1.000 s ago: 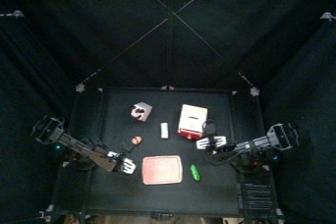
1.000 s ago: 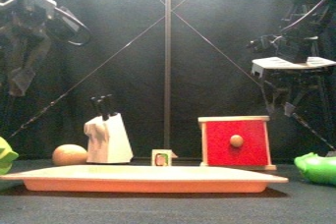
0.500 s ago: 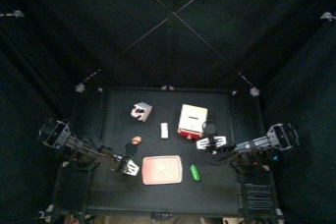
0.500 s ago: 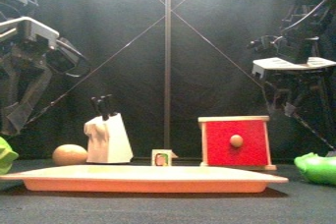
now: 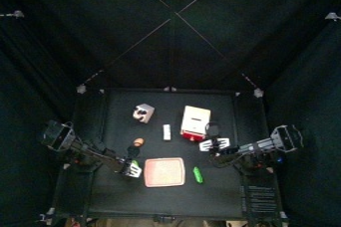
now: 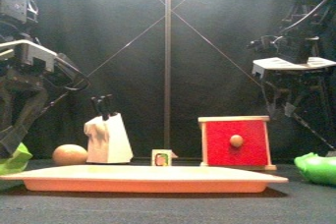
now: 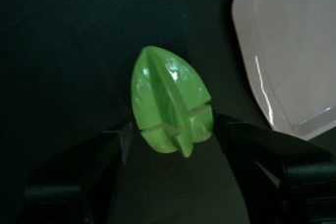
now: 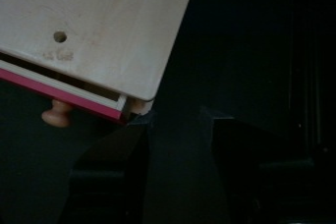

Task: Grab starfruit

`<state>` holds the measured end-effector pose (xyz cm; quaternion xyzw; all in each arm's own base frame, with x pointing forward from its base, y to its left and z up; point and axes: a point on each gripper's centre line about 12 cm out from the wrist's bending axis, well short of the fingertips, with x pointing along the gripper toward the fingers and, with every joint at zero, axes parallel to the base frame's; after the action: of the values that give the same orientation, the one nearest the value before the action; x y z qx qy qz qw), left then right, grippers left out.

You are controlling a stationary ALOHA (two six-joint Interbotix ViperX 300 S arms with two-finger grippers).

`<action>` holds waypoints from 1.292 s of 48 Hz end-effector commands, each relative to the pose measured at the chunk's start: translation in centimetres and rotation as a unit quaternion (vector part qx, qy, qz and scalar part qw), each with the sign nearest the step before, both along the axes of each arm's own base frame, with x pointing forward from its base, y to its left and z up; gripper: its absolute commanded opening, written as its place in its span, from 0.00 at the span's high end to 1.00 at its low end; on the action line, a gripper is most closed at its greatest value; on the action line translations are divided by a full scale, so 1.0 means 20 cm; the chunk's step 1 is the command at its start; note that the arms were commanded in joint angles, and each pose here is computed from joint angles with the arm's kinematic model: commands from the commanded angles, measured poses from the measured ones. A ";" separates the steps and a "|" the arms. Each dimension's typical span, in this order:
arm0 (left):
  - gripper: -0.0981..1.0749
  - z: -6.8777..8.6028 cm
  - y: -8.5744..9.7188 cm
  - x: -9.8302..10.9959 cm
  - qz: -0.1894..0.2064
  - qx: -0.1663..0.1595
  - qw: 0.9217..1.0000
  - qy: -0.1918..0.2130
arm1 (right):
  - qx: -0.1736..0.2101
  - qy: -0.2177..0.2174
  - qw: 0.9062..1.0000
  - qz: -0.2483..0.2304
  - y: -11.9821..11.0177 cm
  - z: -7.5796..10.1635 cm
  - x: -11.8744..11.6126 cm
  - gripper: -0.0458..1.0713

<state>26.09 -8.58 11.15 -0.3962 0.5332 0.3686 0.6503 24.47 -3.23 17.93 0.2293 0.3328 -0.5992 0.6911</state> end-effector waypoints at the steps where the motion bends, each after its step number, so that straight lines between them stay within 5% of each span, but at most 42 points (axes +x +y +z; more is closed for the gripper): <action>1: 0.09 0.02 0.00 0.02 0.003 -0.002 1.000 -0.008 | -0.001 -0.007 1.000 0.000 0.00 0.02 0.00 0.25; 13: 0.11 0.00 0.01 0.02 -0.001 0.002 1.000 -0.003 | -0.001 -0.009 1.000 -0.001 0.00 0.03 0.01 0.25; 31: 0.31 0.05 0.02 0.03 -0.012 0.005 1.000 -0.019 | 0.000 -0.008 1.000 -0.001 0.00 0.02 0.00 0.25; 62: 0.32 0.16 0.02 0.06 -0.024 0.021 0.999 -0.035 | 0.000 -0.008 1.000 0.000 0.00 0.02 0.01 0.25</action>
<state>26.42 -7.91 12.99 -0.3731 0.5255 0.3636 0.6727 24.45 -3.25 17.92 0.2301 0.3330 -0.5999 0.6902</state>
